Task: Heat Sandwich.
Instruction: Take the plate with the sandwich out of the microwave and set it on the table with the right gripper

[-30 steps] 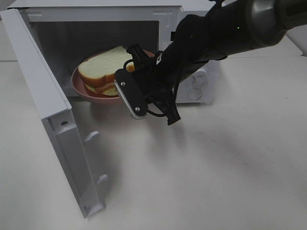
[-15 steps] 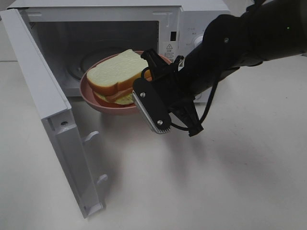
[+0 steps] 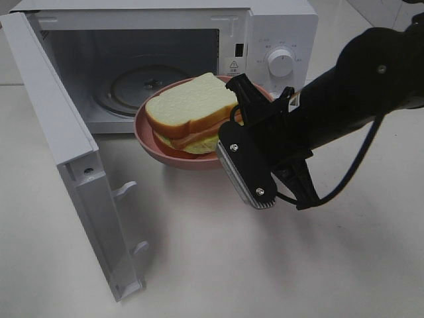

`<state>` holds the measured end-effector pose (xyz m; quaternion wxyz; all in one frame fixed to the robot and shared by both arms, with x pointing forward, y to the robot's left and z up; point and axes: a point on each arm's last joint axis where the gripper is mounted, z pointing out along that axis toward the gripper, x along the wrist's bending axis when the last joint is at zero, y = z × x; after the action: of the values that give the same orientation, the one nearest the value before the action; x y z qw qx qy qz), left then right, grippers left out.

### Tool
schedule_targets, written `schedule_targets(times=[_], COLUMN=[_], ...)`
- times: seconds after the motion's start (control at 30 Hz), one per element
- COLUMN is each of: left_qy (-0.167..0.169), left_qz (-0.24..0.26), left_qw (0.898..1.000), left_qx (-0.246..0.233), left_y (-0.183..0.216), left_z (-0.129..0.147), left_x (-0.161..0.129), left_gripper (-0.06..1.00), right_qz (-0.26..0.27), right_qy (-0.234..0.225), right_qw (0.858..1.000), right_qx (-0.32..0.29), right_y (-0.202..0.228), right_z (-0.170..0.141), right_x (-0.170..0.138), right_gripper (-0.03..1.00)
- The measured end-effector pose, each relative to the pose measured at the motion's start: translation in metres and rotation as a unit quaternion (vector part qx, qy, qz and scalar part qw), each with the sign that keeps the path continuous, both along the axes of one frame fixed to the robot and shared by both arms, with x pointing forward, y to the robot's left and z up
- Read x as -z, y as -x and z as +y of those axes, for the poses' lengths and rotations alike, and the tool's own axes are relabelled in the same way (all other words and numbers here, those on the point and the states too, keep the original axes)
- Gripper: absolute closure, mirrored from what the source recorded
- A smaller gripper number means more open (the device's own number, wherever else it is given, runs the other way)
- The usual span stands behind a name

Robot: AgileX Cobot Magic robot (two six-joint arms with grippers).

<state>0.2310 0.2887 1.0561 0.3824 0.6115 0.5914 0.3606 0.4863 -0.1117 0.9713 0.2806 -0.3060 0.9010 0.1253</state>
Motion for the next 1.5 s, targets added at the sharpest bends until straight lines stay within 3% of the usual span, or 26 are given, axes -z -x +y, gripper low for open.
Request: schedule_targets(times=[0.53,1.27,1.5], left_qy=[0.000,0.000,0.000], left_qz=[0.000,0.000,0.000], left_qw=[1.000,1.000,1.000], left_qx=[0.000,0.000,0.000], left_y=[0.000,0.000,0.000], left_z=[0.000,0.000,0.000], left_x=[0.000,0.000,0.000], left_gripper=[-0.05,-0.05,-0.05], right_qz=[0.009,-0.018,-0.018], right_qy=[-0.007,-0.056,-0.049], right_qw=[1.000,0.997,0.997], right_qx=[0.016,0.046,0.052], right_y=[0.047,0.104,0.112], right_z=[-0.034,-0.075,-0.083], right_x=[-0.001,-0.020,-0.026], right_gripper=[0.84,0.84,0.84])
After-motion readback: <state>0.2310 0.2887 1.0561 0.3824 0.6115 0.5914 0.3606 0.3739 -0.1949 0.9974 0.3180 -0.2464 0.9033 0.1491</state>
